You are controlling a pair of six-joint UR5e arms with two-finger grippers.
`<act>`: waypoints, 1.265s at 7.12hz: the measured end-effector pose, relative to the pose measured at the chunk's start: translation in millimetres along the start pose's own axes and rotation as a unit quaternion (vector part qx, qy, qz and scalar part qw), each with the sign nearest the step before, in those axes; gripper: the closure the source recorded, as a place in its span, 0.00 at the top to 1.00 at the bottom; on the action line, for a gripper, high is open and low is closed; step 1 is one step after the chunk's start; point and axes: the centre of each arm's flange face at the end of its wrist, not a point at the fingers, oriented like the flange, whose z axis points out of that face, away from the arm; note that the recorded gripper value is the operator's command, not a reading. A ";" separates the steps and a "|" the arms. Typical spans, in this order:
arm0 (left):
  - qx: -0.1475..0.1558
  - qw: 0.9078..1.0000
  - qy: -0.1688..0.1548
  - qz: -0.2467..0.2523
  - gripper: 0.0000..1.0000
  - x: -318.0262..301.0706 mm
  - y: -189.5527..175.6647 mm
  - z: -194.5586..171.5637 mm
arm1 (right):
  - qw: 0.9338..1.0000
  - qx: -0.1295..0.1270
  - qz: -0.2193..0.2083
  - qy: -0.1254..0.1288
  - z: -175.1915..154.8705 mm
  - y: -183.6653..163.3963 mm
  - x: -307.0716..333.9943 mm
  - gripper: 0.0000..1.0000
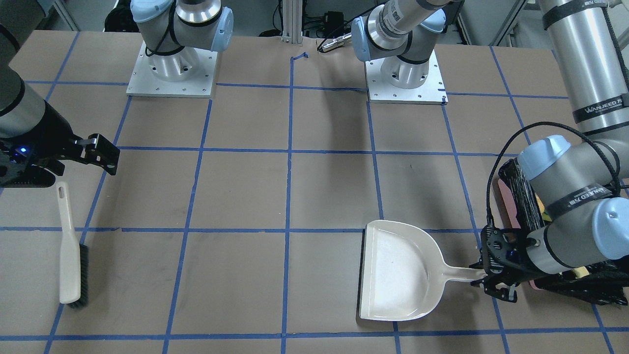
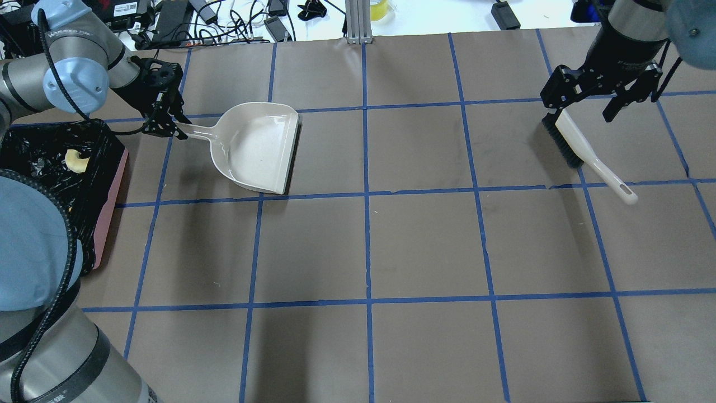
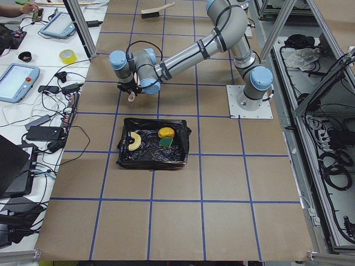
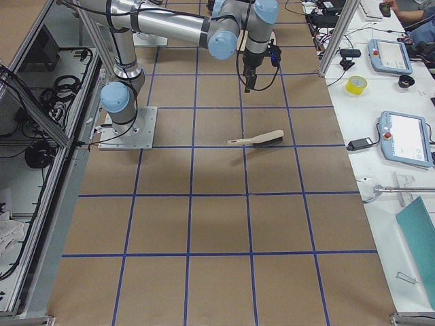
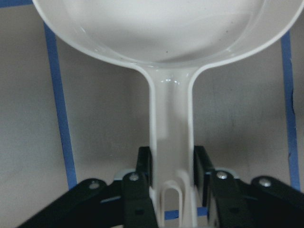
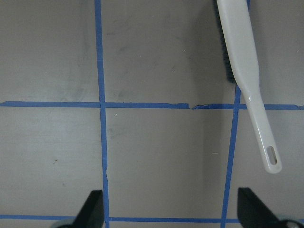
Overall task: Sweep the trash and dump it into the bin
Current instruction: 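Bring the empty dustpan back and lower it onto the table with the left gripper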
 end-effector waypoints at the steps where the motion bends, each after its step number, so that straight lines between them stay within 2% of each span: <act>1: -0.002 1.000 0.001 -0.006 0.32 -1.0 -6.2 1.8 | 1.000 0.000 0.000 0.000 0.0 0.0 -0.1 1.00; 2: -0.003 1.000 0.002 -0.008 0.74 -1.0 -8.9 3.2 | 1.000 0.000 0.000 0.000 -0.1 0.2 -0.1 1.00; 3: -0.004 1.000 0.001 -0.008 0.82 -0.8 -10.0 3.1 | 1.000 0.000 0.000 0.000 0.0 0.5 -0.1 1.00; 6: -0.005 1.000 0.002 -0.014 0.83 10.4 -27.2 -25.0 | 1.000 0.001 0.000 0.000 -0.9 0.4 -0.1 1.00; 8: -0.003 0.998 0.019 -0.061 0.86 33.7 -77.2 -67.1 | 1.000 0.002 0.000 0.000 -1.7 -0.2 -0.1 1.00; 9: -0.005 0.994 0.024 -0.103 0.91 49.6 -109.4 -87.1 | 1.000 0.002 0.000 0.000 -1.9 -0.5 0.0 1.00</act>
